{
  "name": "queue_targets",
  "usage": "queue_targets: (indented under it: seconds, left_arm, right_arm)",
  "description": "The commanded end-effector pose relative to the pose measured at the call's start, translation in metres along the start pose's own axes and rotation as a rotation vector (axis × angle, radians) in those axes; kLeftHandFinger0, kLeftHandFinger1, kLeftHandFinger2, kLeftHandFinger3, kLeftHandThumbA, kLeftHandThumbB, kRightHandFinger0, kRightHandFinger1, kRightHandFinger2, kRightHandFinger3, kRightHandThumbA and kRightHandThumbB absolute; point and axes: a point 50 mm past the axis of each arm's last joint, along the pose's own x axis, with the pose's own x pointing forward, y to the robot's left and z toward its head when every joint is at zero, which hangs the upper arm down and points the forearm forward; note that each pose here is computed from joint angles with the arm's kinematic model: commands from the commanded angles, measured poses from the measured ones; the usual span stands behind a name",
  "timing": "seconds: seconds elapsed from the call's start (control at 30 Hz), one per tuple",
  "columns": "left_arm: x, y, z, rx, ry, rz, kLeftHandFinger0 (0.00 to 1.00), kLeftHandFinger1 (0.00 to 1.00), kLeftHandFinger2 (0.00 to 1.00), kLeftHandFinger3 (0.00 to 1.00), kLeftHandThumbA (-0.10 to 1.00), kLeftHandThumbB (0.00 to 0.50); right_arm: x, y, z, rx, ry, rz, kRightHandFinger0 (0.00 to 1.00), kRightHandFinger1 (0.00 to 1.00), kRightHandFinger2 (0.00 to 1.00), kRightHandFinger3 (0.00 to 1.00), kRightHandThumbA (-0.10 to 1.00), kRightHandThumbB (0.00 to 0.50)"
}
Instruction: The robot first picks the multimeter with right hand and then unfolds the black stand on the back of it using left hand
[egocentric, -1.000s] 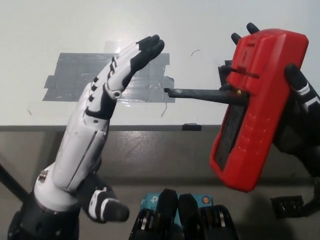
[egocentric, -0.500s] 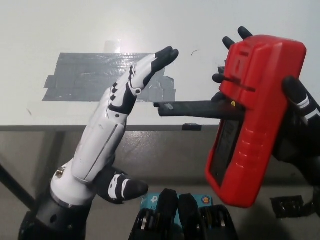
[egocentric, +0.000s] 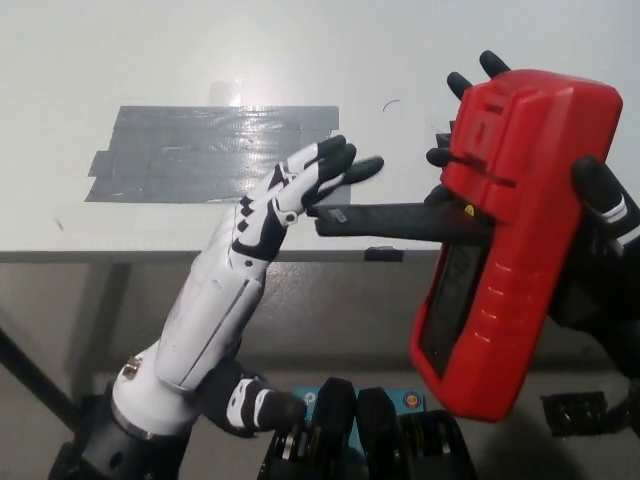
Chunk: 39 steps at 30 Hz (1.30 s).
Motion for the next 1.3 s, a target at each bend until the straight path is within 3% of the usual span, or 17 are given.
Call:
queue_targets:
  seconds: [0.0, 0.07, 0.17, 0.2, 0.27, 0.37, 0.5, 0.83, 0.9, 0.97, 1.0, 1.03, 1.1, 1.17, 1.2, 1.23, 1.27]
  left_arm:
    - [0.003, 0.0, 0.014, -0.074, -0.073, 0.007, 1.0, 0.81, 0.85, 1.0, 1.0, 0.336]
    - [0.002, -0.001, 0.018, -0.082, -0.069, 0.012, 1.0, 0.76, 0.8, 1.0, 1.0, 0.353]
    - [0.001, -0.003, 0.023, -0.093, -0.059, 0.031, 1.0, 0.53, 0.61, 1.0, 1.0, 0.353]
    - [-0.002, -0.005, 0.025, -0.088, -0.067, 0.044, 0.91, 0.32, 0.41, 1.0, 1.0, 0.263]
    - [-0.006, -0.01, 0.027, -0.1, -0.046, 0.063, 0.58, 0.06, 0.19, 1.0, 1.0, 0.238]
    - [-0.01, -0.013, 0.029, -0.096, -0.005, 0.058, 0.25, 0.0, 0.06, 1.0, 1.0, 0.242]
    - [-0.017, -0.021, 0.027, -0.1, 0.0, 0.041, 0.42, 0.0, 0.03, 1.0, 1.0, 0.25]
    - [-0.034, -0.047, 0.022, -0.068, 0.02, 0.042, 0.82, 0.0, 0.01, 1.0, 1.0, 0.307]
    - [-0.037, -0.043, 0.022, -0.059, 0.015, 0.062, 0.74, 0.0, 0.05, 1.0, 1.0, 0.333]
    - [-0.035, -0.036, 0.023, -0.051, -0.019, 0.184, 0.47, 0.0, 0.15, 1.0, 1.0, 0.277]
    - [-0.034, -0.029, 0.026, -0.036, -0.038, 0.246, 0.48, 0.17, 0.47, 1.0, 1.0, 0.236]
    - [-0.034, -0.023, 0.028, 0.015, -0.045, 0.278, 0.51, 0.23, 0.55, 1.0, 1.0, 0.225]
    - [-0.032, -0.008, 0.038, 0.129, -0.081, 0.38, 0.8, 0.58, 0.81, 1.0, 1.0, 0.184]
    - [-0.027, -0.004, 0.041, 0.203, -0.124, 0.506, 0.71, 0.68, 0.89, 1.0, 1.0, 0.189]
    - [-0.023, -0.003, 0.044, 0.256, -0.152, 0.574, 0.78, 0.84, 0.99, 1.0, 1.0, 0.195]
    - [-0.02, -0.001, 0.044, 0.306, -0.174, 0.617, 0.71, 0.81, 0.98, 1.0, 1.0, 0.179]
    - [-0.018, 0.0, 0.047, 0.226, -0.172, 0.675, 1.0, 1.0, 1.0, 1.0, 1.0, 0.174]
  right_arm:
    - [0.004, 0.008, 0.011, 0.025, -0.071, 0.035, 0.0, 0.43, 0.96, 0.8, -0.1, 0.134]
    - [0.004, 0.007, 0.011, 0.031, -0.075, 0.036, 0.0, 0.47, 0.98, 0.81, -0.1, 0.13]
    - [0.007, 0.007, 0.012, 0.044, -0.082, 0.025, 0.0, 0.48, 0.98, 0.81, -0.1, 0.129]
    - [0.007, 0.007, 0.011, 0.048, -0.088, 0.017, 0.0, 0.48, 0.98, 0.81, -0.1, 0.124]
    - [0.008, 0.008, 0.012, 0.048, -0.098, 0.015, 0.0, 0.48, 0.98, 0.81, -0.1, 0.122]
    - [0.009, 0.009, 0.013, 0.047, -0.11, 0.012, 0.0, 0.5, 0.98, 0.84, -0.1, 0.113]
    - [0.01, 0.015, 0.018, 0.054, -0.166, 0.011, 0.0, 0.51, 1.0, 0.91, -0.1, 0.077]
    - [0.01, 0.035, 0.024, 0.191, -0.309, -0.061, 0.0, 0.52, 1.0, 1.0, -0.1, 0.103]
    - [0.008, 0.036, 0.023, 0.201, -0.312, -0.071, 0.0, 0.5, 1.0, 1.0, -0.1, 0.087]
    - [0.008, 0.035, 0.022, 0.206, -0.319, -0.073, 0.0, 0.5, 0.97, 1.0, -0.1, 0.081]
    - [0.007, 0.035, 0.021, 0.22, -0.323, -0.089, 0.0, 0.49, 0.94, 1.0, -0.1, 0.09]
    - [0.007, 0.035, 0.021, 0.227, -0.328, -0.098, 0.0, 0.48, 0.93, 1.0, -0.1, 0.088]
    - [0.007, 0.033, 0.016, 0.24, -0.322, -0.114, 0.0, 0.45, 0.91, 1.0, -0.1, 0.075]
    - [0.007, 0.031, 0.01, 0.255, -0.311, -0.12, 0.0, 0.45, 0.93, 1.0, -0.1, 0.068]
    - [0.009, 0.03, 0.008, 0.262, -0.307, -0.12, 0.0, 0.46, 0.91, 1.0, -0.1, 0.067]
    - [0.01, 0.029, 0.007, 0.265, -0.305, -0.122, 0.0, 0.46, 0.91, 1.0, -0.1, 0.069]
    - [0.009, 0.028, 0.001, 0.282, -0.292, -0.134, 0.0, 0.46, 0.89, 1.0, -0.1, 0.072]
